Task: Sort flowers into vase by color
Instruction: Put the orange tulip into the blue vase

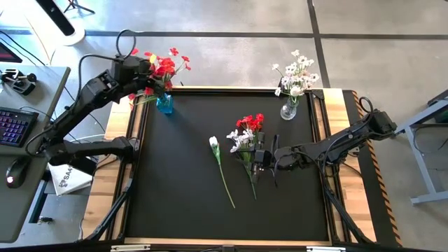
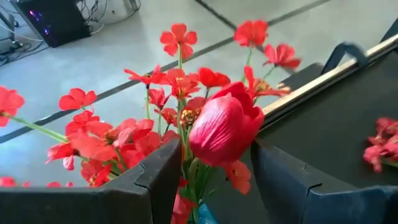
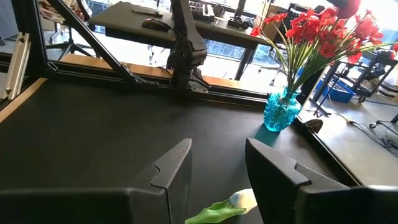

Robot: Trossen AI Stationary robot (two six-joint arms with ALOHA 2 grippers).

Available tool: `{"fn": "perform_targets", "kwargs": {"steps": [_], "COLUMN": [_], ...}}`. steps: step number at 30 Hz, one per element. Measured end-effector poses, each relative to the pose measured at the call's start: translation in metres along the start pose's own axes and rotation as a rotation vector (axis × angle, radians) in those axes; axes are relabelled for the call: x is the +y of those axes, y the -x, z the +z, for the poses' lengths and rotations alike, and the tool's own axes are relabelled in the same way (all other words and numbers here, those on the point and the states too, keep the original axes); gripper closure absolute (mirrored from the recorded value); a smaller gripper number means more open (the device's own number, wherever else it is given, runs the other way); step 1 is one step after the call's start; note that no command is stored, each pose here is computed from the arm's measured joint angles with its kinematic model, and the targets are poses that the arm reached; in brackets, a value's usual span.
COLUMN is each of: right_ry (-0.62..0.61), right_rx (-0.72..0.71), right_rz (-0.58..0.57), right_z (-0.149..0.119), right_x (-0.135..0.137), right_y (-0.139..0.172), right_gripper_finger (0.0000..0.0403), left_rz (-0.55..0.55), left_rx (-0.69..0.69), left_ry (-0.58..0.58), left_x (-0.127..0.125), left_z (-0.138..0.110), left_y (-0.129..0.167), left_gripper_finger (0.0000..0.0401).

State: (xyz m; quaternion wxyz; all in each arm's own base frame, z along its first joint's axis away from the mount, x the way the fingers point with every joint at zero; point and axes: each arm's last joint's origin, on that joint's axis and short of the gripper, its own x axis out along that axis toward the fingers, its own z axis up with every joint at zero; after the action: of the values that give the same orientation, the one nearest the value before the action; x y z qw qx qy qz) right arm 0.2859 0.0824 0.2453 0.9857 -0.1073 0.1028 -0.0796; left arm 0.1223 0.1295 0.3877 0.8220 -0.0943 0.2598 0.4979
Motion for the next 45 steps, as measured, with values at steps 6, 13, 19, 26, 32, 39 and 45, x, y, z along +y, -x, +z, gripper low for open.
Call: {"fn": "perform_targets", "kwargs": {"steps": [6, 13, 19, 26, 32, 39, 45], "right_ry": [0.000, -0.012, -0.025, -0.027, -0.027, -0.027, -0.027], "right_rx": [0.002, 0.031, 0.031, 0.031, 0.031, 0.031, 0.031], "right_rz": [0.001, 0.004, 0.004, 0.004, 0.004, 0.004, 0.003], "right_z": [0.000, -0.003, -0.003, -0.003, -0.003, -0.003, -0.003], "right_x": [0.000, 0.001, 0.001, 0.001, 0.001, 0.001, 0.001], "right_y": [0.000, 0.000, 0.000, 0.000, 0.000, 0.000, 0.000], "right_gripper_finger": [0.0259, 0.0259, 0.0259, 0.0259, 0.0259, 0.0259, 0.0259], "left_rz": [0.049, 0.050, 0.044, 0.044, 0.056, 0.001, -0.085], "left_rx": [0.045, -0.017, -0.063, 0.005, 0.064, 0.041, 0.012], "left_ry": [-0.048, -0.026, -0.010, -0.030, -0.036, -0.043, -0.032], "left_x": [-0.004, 0.002, 0.006, 0.001, -0.004, -0.003, -0.001], "left_z": [0.000, 0.003, 0.004, -0.007, -0.020, -0.012, 0.002], "left_y": [-0.015, 0.002, 0.016, -0.002, -0.020, -0.012, 0.005], "left_gripper_finger": [0.0234, 0.0286, 0.0332, 0.0379, 0.0384, 0.0318, 0.0239]}}
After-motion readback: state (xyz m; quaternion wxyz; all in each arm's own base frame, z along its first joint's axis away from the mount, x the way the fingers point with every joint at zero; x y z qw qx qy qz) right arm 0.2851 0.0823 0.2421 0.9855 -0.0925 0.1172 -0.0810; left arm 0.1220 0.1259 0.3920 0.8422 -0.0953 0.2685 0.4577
